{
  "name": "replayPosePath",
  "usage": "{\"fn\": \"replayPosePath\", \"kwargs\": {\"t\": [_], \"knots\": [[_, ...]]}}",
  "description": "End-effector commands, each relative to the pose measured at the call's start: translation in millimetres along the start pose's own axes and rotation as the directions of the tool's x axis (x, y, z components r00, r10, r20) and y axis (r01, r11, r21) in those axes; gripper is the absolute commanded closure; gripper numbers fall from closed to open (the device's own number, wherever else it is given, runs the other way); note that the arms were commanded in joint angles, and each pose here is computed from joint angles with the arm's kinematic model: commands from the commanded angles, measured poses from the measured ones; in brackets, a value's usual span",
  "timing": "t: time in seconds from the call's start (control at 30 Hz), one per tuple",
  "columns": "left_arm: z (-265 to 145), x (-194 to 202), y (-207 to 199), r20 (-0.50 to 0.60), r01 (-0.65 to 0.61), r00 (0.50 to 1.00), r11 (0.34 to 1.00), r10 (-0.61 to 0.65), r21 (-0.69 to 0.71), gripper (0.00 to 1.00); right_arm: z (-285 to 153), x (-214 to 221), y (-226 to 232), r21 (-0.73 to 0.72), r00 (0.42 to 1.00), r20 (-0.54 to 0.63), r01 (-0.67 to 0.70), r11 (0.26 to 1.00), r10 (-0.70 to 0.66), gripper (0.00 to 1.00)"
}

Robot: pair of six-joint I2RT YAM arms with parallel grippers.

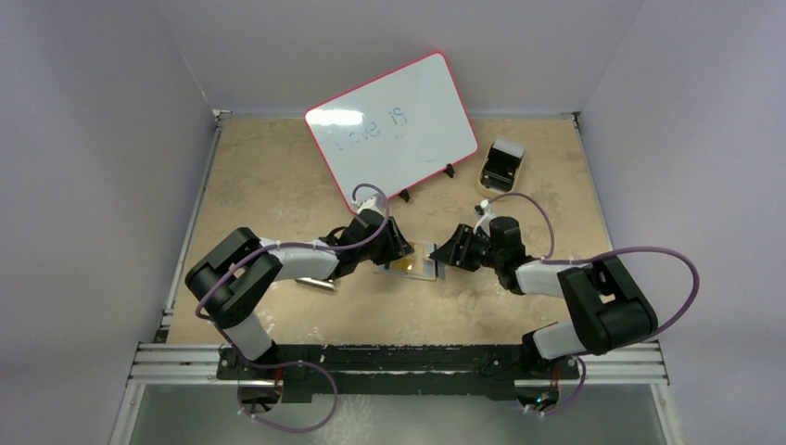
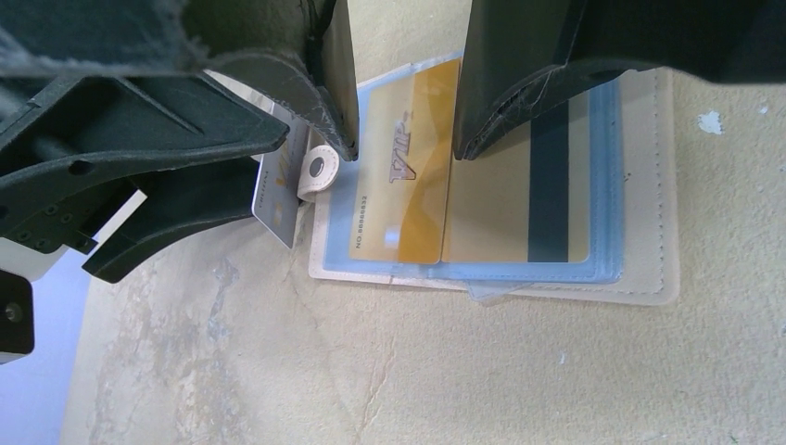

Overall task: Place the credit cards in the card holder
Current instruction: Insert the credit card into the card holder.

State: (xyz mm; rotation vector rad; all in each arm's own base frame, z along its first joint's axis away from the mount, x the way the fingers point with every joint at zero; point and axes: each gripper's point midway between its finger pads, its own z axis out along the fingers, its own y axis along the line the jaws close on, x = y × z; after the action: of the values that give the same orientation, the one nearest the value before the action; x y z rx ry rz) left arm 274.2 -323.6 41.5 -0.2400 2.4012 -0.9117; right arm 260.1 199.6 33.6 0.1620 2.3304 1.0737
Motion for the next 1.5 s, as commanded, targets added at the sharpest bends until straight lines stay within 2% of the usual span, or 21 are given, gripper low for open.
{"fn": "replayPosePath", "kwargs": {"t": [0.0,0.3,0.77,1.0,1.1,1.37,1.47], "knots": [[2.6,-6.5,-18.5,0.012,0.009,1.0,0.998,-0.009,0.064,0.58,1.2,5.9,0.5,-0.022,1.0,-0.015,0.009,1.0,-0.009,1.0],[7.9,-0.3,-22.8,-0.007,0.039,0.999,0.995,-0.039,0.09,0.58,1.0,8.0,1.1,-0.034,1.0,-0.015,0.003,0.999,-0.003,1.0],[10.9,9.3,-50.9,-0.028,0.085,0.996,0.981,-0.081,0.175,0.58,1.5,9.3,1.3,-0.044,1.0,-0.016,0.002,0.999,-0.003,1.0],[-0.8,-2.5,-72.1,0.006,0.087,0.996,0.97,-0.091,0.227,0.58,0.0,8.7,1.5,-0.041,1.0,-0.01,0.009,0.999,-0.01,1.0],[-6.5,-7.2,-69.0,0.022,0.073,0.997,0.977,-0.079,0.199,0.58,-0.1,8.3,1.1,-0.037,1.0,-0.01,0.012,0.999,-0.013,1.0],[-28.0,-35.3,-25.0,0.119,-0.014,0.993,1.0,0.017,-0.027,0.52,-1.5,8.2,0.3,-0.03,1.0,-0.008,0.018,0.999,-0.019,1.0],[-32.6,-42.2,-15.3,0.131,-0.015,0.991,0.998,0.022,-0.058,0.5,-1.4,8.2,0.4,-0.03,1.0,-0.009,0.021,0.999,-0.022,1.0]]}}
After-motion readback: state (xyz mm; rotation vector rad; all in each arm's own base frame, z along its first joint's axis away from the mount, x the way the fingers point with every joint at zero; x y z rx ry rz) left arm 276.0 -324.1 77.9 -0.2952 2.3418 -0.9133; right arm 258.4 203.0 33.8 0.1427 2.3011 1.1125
